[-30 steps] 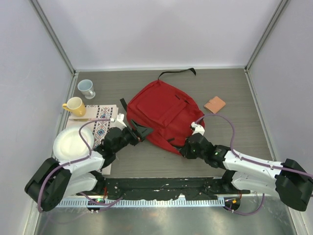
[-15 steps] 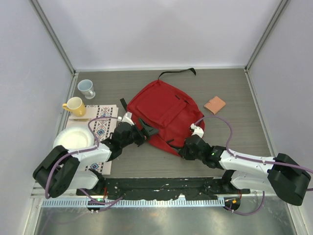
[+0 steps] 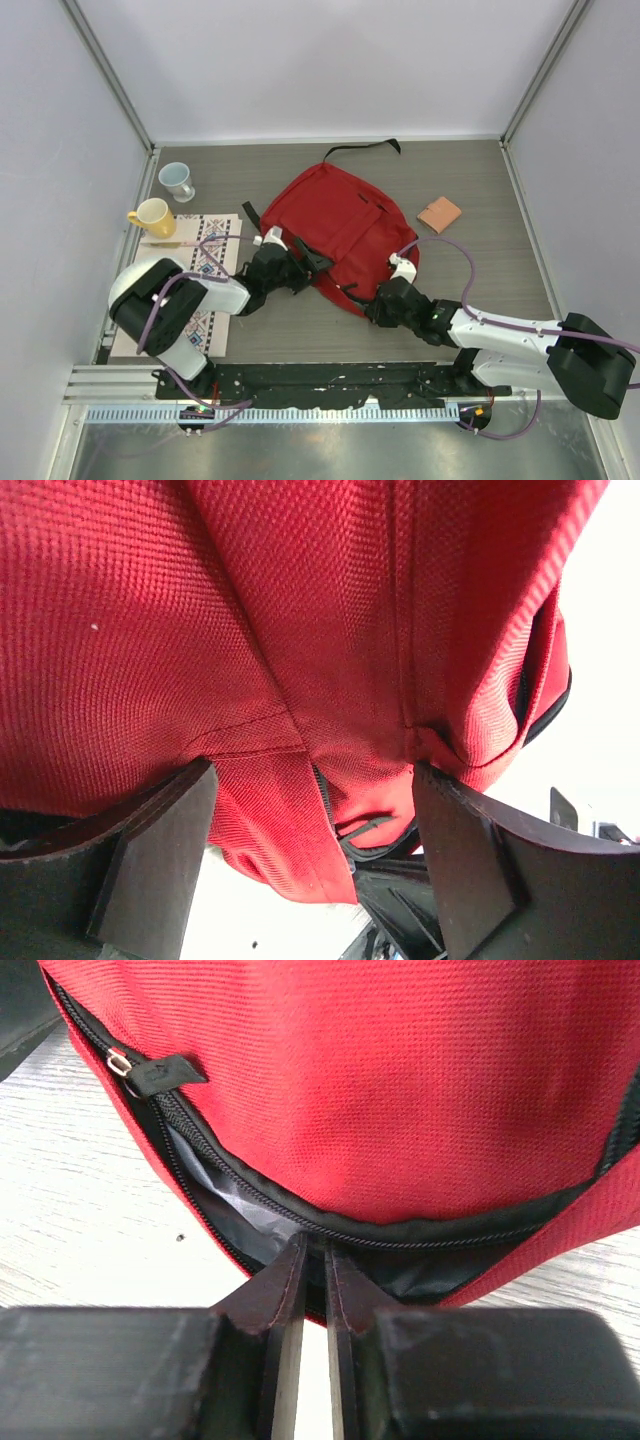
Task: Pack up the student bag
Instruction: Zip the student bag at the center of the board.
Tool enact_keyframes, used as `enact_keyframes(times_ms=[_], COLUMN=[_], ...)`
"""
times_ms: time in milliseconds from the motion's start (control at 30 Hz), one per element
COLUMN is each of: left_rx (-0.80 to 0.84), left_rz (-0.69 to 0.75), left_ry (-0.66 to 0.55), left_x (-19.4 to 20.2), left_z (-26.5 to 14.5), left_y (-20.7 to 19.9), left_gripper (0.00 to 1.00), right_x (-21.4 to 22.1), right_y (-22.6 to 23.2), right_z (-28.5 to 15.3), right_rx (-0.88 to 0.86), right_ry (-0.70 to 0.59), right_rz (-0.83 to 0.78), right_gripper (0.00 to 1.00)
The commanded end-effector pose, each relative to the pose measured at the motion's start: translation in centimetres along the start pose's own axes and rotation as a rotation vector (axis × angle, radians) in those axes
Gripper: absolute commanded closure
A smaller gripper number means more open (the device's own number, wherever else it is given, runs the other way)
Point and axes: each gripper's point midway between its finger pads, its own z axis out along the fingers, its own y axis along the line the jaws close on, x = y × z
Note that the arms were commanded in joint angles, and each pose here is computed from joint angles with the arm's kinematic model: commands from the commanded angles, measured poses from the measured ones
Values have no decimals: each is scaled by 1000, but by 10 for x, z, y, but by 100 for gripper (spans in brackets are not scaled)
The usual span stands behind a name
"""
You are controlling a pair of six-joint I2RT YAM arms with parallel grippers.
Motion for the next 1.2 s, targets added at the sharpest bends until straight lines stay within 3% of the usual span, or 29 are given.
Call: enact_keyframes(times_ms=[0, 233, 400, 567, 733, 833, 1033, 1167], left_rx=[-75, -84, -89, -66, -18, 2, 23, 31], left_rz=[9, -16, -18, -16, -7, 12, 28, 34], left_ry=[14, 37, 36, 30, 17, 9, 4, 9], left_x=[10, 21, 21, 20, 16, 12, 8, 8], left_z=[19, 28, 30, 31, 24, 21, 19, 19], left_y=[33, 52, 57, 50, 38, 28, 15, 10], left_gripper=[19, 54, 66, 94, 97, 98, 98, 98], right_x=[2, 6, 3, -1, -41, -68, -78, -69], right_y=[2, 2, 4, 4, 29, 48, 78, 79], right_z=[-1, 0, -2, -3, -25, -41, -36, -17], right_rx=[-12, -10, -15, -5, -34, -77, -131, -77], right_ry=[-10, -6, -20, -36, -138, -215, -192, -124], right_rz=[-13, -26, -29, -28, -12, 29, -3, -42], right_gripper=[82, 82, 82, 78, 47, 39, 38, 47])
